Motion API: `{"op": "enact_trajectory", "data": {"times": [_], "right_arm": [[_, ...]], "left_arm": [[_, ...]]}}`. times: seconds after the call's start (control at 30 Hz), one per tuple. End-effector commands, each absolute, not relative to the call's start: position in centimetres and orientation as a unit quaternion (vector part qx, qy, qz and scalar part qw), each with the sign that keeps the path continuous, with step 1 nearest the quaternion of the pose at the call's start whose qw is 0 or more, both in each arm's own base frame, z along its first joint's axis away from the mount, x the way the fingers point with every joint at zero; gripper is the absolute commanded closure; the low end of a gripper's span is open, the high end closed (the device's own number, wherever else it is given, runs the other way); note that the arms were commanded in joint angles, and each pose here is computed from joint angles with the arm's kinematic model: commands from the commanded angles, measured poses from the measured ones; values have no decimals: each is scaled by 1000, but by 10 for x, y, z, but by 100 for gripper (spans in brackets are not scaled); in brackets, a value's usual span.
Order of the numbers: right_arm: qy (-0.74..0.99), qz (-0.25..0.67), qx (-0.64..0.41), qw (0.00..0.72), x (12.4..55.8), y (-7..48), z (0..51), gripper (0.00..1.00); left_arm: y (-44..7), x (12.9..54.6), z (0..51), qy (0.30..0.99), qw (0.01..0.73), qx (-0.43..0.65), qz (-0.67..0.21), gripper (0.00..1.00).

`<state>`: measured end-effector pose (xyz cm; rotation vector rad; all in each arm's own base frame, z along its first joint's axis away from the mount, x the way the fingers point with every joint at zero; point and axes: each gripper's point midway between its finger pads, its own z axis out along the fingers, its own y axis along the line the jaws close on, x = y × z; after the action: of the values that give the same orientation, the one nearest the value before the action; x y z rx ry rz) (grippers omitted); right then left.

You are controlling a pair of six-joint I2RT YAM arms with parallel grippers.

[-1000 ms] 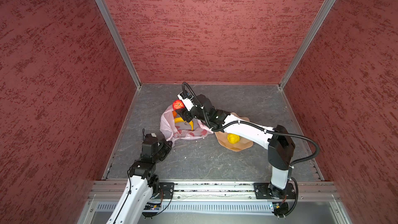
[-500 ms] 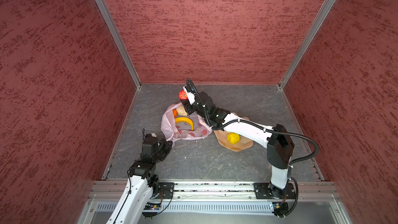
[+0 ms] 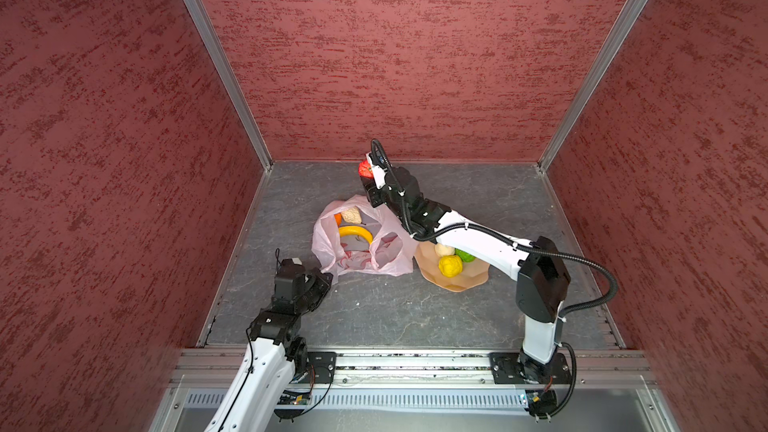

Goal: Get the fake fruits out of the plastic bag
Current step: 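Lift the red apple up out of the bag with the right gripper, then carry the red apple over the pink bowl and lower it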

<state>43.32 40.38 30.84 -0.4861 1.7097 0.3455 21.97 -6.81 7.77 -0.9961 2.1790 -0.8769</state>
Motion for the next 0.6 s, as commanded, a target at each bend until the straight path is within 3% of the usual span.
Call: {"op": "enact_trajectory", "data": {"times": [0.0, 0.57], "right_arm": [[729, 137, -179, 647, 431, 376, 345, 57], [856, 58, -87, 507, 351, 246, 236, 57]], "left_arm": [[-67, 219, 76, 819, 298, -370, -323, 100], [-70, 227, 75, 820, 294, -366, -326, 100]]}}
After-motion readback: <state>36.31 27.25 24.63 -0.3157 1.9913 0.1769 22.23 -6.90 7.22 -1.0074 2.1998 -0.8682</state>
